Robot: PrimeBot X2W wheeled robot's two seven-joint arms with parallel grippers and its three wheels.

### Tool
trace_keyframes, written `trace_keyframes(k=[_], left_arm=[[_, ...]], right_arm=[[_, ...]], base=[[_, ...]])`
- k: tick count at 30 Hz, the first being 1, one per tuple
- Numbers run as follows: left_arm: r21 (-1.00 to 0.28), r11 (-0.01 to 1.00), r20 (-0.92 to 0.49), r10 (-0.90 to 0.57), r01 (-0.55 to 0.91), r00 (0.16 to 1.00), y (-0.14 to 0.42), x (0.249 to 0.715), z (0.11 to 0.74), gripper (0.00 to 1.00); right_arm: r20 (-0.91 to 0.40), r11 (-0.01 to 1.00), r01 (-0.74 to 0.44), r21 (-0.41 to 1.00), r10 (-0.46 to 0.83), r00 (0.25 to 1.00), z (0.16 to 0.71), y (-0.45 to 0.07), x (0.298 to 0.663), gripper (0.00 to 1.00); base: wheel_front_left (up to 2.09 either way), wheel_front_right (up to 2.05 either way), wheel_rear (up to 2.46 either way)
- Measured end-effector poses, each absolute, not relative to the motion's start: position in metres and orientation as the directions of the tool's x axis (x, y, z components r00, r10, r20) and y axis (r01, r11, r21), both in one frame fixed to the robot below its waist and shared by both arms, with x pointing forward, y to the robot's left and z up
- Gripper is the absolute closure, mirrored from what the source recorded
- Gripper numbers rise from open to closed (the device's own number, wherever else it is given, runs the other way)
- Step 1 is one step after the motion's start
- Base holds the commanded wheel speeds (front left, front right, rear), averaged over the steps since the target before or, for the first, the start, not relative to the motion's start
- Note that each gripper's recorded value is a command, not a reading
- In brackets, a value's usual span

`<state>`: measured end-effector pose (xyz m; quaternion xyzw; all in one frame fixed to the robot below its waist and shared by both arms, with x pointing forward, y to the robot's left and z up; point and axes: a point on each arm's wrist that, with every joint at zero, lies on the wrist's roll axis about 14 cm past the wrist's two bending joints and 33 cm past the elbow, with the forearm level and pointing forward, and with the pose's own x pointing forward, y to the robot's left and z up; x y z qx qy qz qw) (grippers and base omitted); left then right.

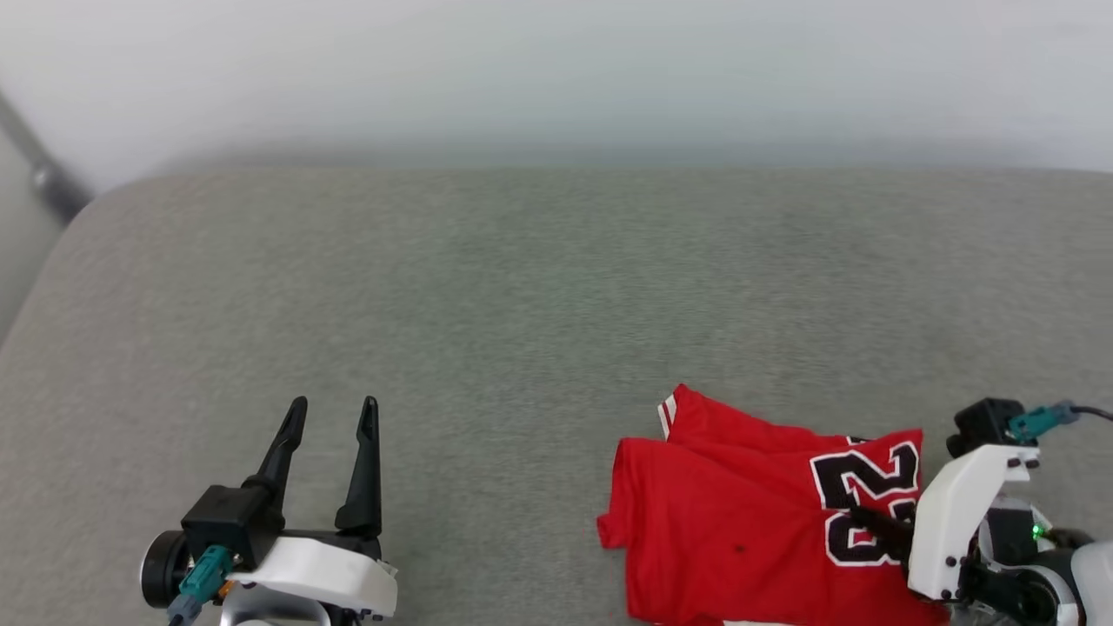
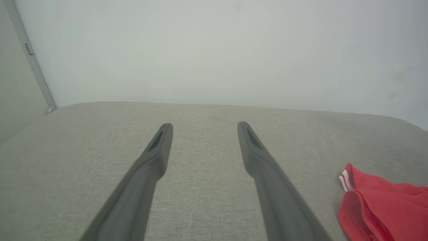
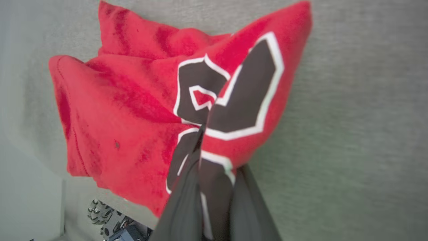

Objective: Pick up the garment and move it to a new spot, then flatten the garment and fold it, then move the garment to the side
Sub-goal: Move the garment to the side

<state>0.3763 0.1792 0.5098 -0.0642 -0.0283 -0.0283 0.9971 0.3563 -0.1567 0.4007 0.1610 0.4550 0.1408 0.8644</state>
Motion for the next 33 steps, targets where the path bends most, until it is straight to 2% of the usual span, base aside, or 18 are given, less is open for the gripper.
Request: trace_keyframes(k=[5, 11, 19, 26, 30, 33], left_arm=[[-0.146, 0.974, 0.092, -0.160, 0.172, 0.983, 0.142, 0.393, 0.519, 0.00], [-0.127, 0.925, 0.171, -0.334, 0.357, 0.927, 0.083, 0.431, 0.540, 0.00], [-0.075, 0.833, 0.192, -0.527, 0.547, 0.828, 0.023, 0.488, 0.533, 0.00], [-0.087, 0.759, 0.173, -0.627, 0.646, 0.760, -0.011, 0.521, 0.498, 0.00], [-0.116, 0.731, 0.154, -0.655, 0.672, 0.739, -0.023, 0.532, 0.472, 0.00], [-0.143, 0.721, 0.131, -0.665, 0.678, 0.735, -0.026, 0.537, 0.453, 0.00]], right_arm=[[-0.749, 0.966, -0.042, 0.255, 0.224, 0.624, 0.414, -0.210, 0.356, 1.00], [-0.728, 0.989, 0.096, 0.111, 0.015, 0.685, 0.425, -0.280, 0.353, 1.00], [-0.697, 0.957, 0.283, -0.054, -0.240, 0.676, 0.426, -0.368, 0.372, 1.00], [-0.585, 0.872, 0.426, -0.242, -0.482, 0.653, 0.449, -0.452, 0.392, 1.00], [-0.513, 0.828, 0.466, -0.314, -0.560, 0.650, 0.457, -0.477, 0.408, 1.00], [-0.511, 0.816, 0.466, -0.342, -0.578, 0.636, 0.442, -0.481, 0.415, 1.00]], base=[[0.00, 0.00, 0.00], [0.00, 0.00, 0.00], [0.00, 0.00, 0.00], [0.00, 0.00, 0.00], [0.00, 0.00, 0.00], [0.00, 0.00, 0.00]])
